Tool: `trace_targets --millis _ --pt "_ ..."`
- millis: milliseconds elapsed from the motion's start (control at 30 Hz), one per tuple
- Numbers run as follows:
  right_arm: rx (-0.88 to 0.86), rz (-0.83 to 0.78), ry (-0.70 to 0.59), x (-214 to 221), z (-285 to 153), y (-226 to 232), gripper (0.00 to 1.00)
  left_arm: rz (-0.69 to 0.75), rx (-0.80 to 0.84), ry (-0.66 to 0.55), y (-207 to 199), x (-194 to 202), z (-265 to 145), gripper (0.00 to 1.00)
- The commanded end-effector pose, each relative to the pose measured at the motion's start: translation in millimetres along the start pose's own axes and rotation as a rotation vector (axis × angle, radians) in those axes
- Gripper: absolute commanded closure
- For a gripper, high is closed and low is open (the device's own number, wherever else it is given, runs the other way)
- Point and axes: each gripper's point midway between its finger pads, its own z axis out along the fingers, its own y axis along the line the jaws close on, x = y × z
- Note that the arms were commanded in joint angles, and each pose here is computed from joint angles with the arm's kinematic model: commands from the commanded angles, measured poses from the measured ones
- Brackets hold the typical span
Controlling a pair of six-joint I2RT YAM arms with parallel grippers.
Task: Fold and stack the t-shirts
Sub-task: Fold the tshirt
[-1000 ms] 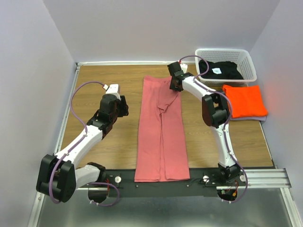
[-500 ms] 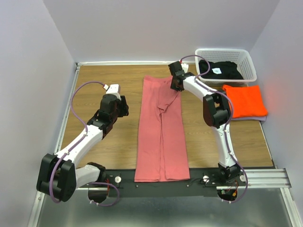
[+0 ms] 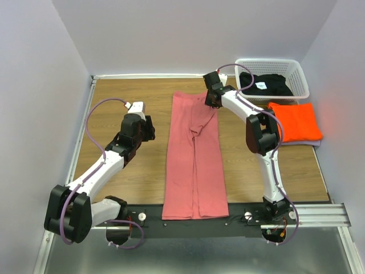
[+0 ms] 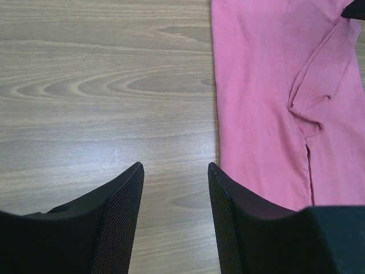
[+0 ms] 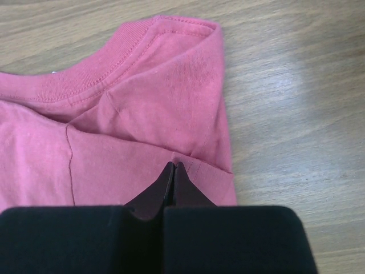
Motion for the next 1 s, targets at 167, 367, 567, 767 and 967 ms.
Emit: trace_targets --millis 167,367,567,767,967 --pt "-0.058 0.009 0.002 -10.5 -8.4 14.0 1.00 -0.051 0.127 0.014 -30.3 -6.7 12.9 0.45" --pt "-0.062 -0.003 0.011 -5.7 -4.9 14.0 1.00 -0.090 0.302 0.094 -86.8 -12.5 37.9 0.49" --pt "-0.077 -0.006 0.013 -5.5 -2.9 17.5 1.00 -0.126 0.393 0.208 -126.1 4.0 64.0 0.53" --pt "-0.080 -0.013 0.021 -1.6 0.5 17.6 0.99 -0.144 0.424 0.315 -153.2 27.2 92.1 0.55" --pt "-0.087 -0.013 0.031 1.8 2.5 17.8 1.00 -0.153 0.383 0.391 -155.5 51.0 115.1 0.59"
